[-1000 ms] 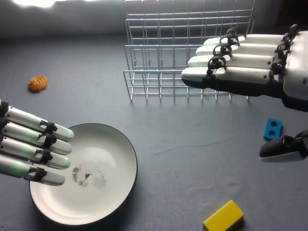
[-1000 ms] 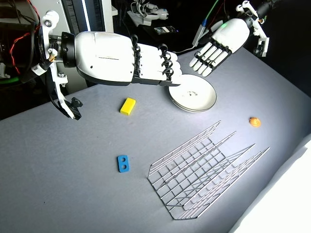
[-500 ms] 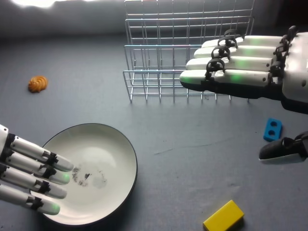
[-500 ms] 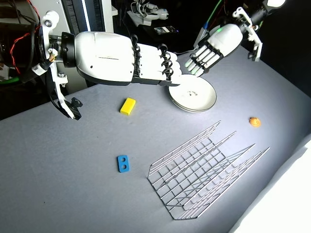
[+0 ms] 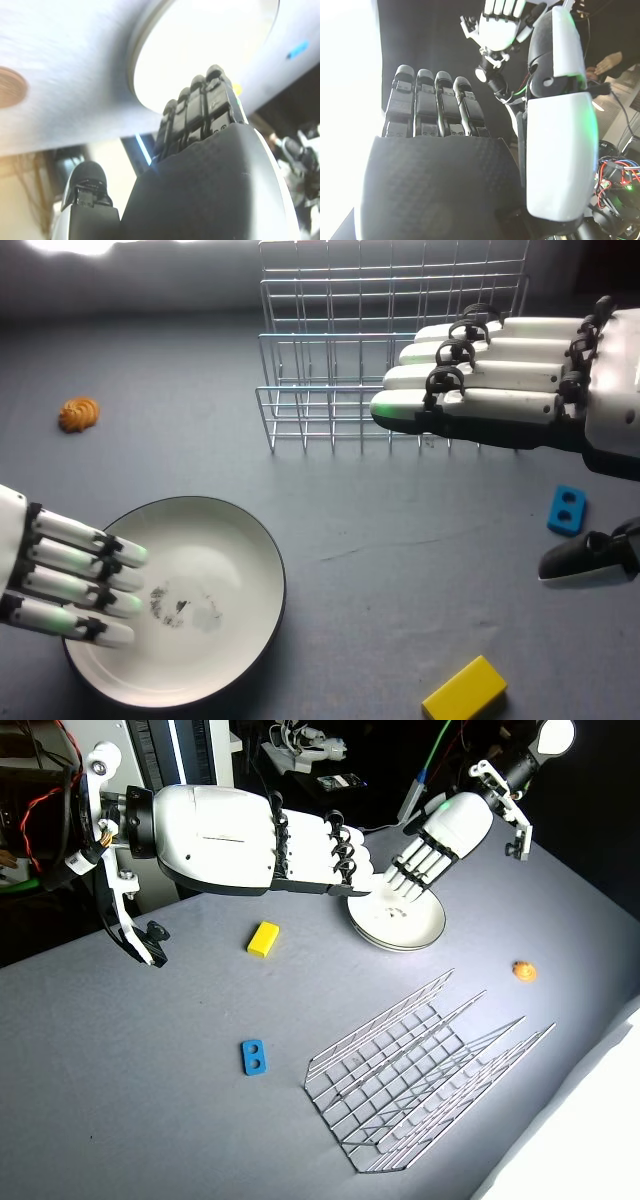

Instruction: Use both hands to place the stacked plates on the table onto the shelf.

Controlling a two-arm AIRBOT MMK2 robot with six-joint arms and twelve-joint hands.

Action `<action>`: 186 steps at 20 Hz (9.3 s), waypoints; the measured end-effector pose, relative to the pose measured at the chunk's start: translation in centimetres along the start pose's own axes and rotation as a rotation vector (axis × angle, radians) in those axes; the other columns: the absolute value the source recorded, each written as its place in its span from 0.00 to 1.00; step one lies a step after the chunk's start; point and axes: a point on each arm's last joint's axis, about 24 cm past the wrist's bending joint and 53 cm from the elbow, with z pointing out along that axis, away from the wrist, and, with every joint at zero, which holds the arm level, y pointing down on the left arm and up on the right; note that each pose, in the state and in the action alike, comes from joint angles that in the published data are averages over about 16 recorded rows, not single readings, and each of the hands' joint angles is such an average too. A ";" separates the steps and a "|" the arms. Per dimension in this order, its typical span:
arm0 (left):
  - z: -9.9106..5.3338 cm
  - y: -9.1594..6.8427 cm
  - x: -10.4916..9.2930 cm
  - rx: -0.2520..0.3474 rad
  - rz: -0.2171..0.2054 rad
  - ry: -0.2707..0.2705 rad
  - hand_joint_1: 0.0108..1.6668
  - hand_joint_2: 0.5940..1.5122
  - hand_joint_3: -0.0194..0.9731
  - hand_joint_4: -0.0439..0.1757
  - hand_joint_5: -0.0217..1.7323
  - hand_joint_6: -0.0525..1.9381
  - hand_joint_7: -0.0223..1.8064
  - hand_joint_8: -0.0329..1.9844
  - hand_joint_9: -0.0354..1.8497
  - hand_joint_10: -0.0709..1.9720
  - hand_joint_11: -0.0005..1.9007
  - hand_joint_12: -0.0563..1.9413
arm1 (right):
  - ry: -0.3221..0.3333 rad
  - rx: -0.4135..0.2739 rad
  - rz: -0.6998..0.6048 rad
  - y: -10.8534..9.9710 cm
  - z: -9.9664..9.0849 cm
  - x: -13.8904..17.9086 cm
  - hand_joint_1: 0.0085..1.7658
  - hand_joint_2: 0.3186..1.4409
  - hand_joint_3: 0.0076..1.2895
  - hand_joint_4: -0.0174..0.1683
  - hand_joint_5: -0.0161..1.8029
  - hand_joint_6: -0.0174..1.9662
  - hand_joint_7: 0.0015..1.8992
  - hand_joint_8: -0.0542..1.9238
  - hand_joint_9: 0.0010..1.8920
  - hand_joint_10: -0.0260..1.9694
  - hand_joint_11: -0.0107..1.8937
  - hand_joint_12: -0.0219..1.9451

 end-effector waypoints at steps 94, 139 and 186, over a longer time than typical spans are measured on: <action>7.4 -1.8 -2.4 -0.046 -0.417 -0.203 0.00 0.61 0.03 0.19 0.01 0.03 0.01 0.01 0.01 0.03 0.01 0.02 | 0.012 -0.139 -0.295 -2.7 13.5 10.3 0.66 0.65 0.01 0.11 0.22 0.02 0.20 0.04 0.19 0.05 0.06 0.56; -4.3 6.9 -8.1 -0.295 -0.441 -0.466 0.00 0.61 0.04 0.20 0.02 0.04 0.02 0.01 0.03 0.04 0.01 0.04 | -0.087 -0.275 -0.324 3.0 10.9 8.2 0.72 0.62 0.01 0.11 0.50 0.56 0.56 0.45 0.62 0.26 0.47 0.54; -4.4 3.0 -6.8 -0.169 -0.142 -0.315 0.00 0.61 0.04 0.24 0.03 0.04 0.02 0.01 0.03 0.04 0.01 0.03 | -0.371 -0.143 -0.364 2.5 4.4 -8.3 0.74 0.62 0.01 0.05 0.50 0.48 0.57 0.44 0.53 0.49 0.48 0.54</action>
